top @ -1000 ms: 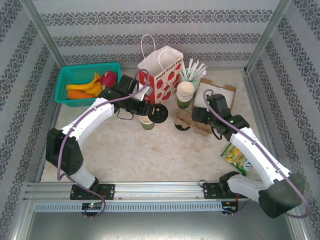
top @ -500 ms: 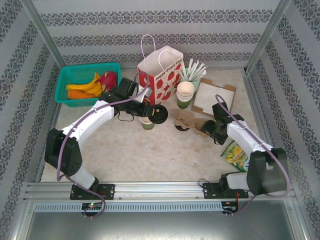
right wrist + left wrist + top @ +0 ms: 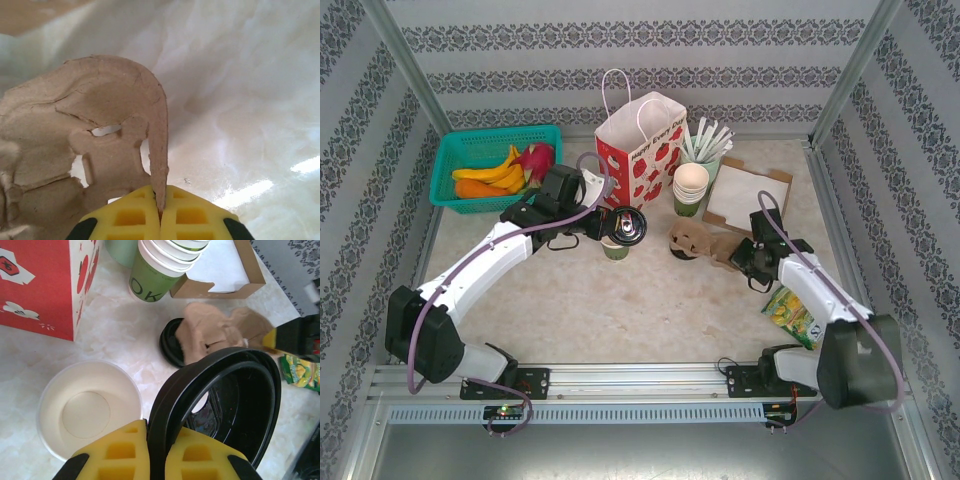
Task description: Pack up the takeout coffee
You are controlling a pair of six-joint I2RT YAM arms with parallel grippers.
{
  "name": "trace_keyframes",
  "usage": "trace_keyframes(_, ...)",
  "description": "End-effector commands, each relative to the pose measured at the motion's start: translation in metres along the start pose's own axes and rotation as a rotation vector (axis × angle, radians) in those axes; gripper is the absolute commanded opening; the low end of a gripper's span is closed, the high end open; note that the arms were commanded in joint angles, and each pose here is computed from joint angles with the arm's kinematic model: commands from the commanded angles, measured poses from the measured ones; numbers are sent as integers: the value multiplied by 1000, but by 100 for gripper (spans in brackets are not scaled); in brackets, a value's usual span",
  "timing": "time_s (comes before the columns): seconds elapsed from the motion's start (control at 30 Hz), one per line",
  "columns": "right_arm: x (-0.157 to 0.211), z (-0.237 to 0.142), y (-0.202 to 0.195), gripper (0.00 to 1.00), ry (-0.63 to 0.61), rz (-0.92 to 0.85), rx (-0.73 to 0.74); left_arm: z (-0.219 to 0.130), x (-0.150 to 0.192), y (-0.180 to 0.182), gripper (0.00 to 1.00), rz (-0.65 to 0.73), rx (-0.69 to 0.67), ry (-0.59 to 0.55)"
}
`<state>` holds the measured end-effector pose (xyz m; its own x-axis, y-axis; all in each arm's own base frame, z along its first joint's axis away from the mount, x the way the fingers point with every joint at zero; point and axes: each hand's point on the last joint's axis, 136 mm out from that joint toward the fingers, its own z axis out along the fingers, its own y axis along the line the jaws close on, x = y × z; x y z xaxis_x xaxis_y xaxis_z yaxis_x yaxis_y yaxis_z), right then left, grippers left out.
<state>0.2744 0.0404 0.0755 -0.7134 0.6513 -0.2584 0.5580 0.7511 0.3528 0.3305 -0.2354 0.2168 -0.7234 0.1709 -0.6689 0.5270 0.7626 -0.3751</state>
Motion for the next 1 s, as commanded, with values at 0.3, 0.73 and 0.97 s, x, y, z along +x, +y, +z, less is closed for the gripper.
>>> trace_keyframes(0.3, -17, -37, -77, 3, -216, 111, 192, 5, -17, -3, 0, -7, 1, -69)
trace_keyframes(0.73, -22, -55, -91, 66, -224, 68, 312, 10, -34, -6, 0, -80, 46, -174)
trace_keyframes(0.97, -21, -81, 45, 98, -193, 191, -228, -3, -79, -19, 0, -123, 122, -379)
